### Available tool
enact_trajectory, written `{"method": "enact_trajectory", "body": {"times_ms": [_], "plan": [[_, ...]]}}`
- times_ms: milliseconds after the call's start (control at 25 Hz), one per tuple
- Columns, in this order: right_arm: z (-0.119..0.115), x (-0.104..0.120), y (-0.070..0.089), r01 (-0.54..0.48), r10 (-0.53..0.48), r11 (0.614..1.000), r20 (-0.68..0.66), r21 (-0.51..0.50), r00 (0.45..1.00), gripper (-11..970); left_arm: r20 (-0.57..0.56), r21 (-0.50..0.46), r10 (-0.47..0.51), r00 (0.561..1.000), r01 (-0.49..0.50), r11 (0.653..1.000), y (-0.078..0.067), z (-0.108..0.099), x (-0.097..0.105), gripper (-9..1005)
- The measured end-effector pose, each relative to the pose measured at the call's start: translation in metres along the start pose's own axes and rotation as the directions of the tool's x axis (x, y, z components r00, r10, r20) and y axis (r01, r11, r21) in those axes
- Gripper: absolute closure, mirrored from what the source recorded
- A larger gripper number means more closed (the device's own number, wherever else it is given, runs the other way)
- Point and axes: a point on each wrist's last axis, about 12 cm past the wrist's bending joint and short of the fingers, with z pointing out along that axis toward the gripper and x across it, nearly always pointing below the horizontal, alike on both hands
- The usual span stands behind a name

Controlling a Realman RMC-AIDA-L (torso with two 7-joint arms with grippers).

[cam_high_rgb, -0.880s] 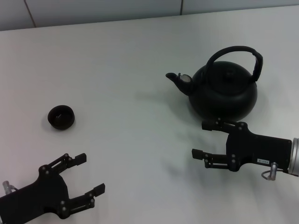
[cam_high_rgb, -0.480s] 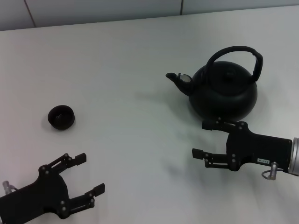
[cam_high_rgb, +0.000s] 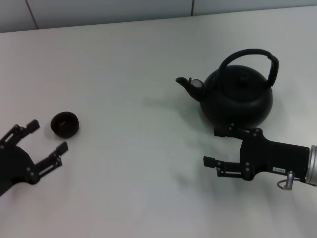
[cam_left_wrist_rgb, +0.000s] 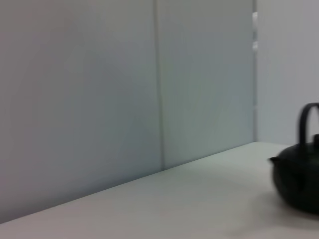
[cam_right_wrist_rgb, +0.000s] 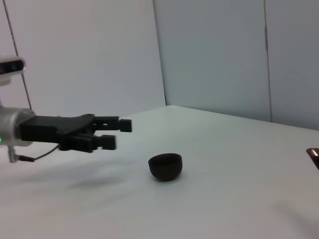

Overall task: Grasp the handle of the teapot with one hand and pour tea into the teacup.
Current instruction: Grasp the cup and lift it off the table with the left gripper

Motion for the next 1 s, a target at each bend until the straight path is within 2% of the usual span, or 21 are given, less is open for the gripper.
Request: {"method": "enact_trajectory", "body": {"times_ms": [160, 360, 1000], "plan": [[0.001, 0.000, 0.001, -0.002, 0.002, 1.000, 0.005, -0.005, 1.000, 129, -0.044, -0.047, 0.022, 0.999, -0.024, 0.999, 0.010, 0.014, 0.004, 138], [0.000, -0.001, 0.001, 0.000, 0.000, 1.000, 0.006, -0.006, 1.000, 129, -0.080, -0.047, 0.044, 0.996, -0.048, 0.998, 0.015, 0.031, 0.005, 137], [0.001, -0.001, 0.001, 0.000, 0.000, 1.000, 0.008, -0.005, 1.000, 129, -0.166, -0.041, 0.057, 0.984, -0.065, 0.997, 0.023, 0.051, 0.007, 141]]}}
